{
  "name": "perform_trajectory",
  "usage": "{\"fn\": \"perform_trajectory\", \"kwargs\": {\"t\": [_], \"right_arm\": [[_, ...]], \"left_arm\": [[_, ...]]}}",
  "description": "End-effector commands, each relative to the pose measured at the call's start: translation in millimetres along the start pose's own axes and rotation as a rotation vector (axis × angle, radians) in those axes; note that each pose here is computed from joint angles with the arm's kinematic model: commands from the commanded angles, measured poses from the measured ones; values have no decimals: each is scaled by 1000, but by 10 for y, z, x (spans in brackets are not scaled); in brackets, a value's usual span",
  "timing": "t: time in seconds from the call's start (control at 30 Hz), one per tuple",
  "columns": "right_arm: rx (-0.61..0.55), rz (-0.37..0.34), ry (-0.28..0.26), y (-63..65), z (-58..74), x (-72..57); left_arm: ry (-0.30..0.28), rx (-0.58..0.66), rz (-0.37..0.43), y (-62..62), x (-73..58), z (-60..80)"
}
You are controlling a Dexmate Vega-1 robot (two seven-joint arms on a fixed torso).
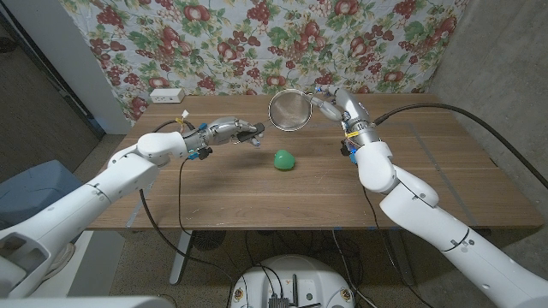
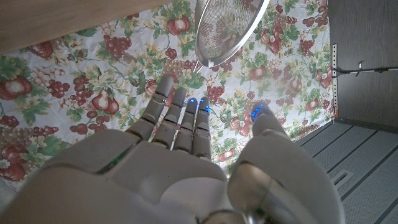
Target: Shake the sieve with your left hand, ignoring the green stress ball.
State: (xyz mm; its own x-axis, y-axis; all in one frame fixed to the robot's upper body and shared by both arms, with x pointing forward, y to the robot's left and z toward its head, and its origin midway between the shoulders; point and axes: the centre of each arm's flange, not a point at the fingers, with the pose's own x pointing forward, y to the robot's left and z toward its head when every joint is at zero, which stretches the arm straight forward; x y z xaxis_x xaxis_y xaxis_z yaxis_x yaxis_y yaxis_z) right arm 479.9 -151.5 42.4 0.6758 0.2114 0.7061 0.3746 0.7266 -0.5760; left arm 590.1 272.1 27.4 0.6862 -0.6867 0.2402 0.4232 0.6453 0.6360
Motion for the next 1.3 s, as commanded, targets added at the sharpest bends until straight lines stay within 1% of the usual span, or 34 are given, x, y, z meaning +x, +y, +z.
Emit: {"fn": "perform_trajectory", "kwargs": {"t": [0.03,0.23,0.47,0.87,1.07,1.2,1.3], "right_arm": [[184,20,-13,-13,-260,80],[273,31,-30,-3,-380,117],[375,36,-49,15,-505,147],[478,58,-51,53,-658,196],[524,67,-47,66,-735,216],[543,65,-40,76,-781,221],[550,62,-34,78,-810,225]], "left_arm": [[14,-20,48,22,-19,-20],[33,-31,67,30,-31,-26],[55,-48,111,32,-52,-36],[89,-78,181,28,-84,-49],[124,-97,214,23,-104,-54],[157,-125,239,23,-119,-62],[194,-157,264,21,-131,-76]]}}
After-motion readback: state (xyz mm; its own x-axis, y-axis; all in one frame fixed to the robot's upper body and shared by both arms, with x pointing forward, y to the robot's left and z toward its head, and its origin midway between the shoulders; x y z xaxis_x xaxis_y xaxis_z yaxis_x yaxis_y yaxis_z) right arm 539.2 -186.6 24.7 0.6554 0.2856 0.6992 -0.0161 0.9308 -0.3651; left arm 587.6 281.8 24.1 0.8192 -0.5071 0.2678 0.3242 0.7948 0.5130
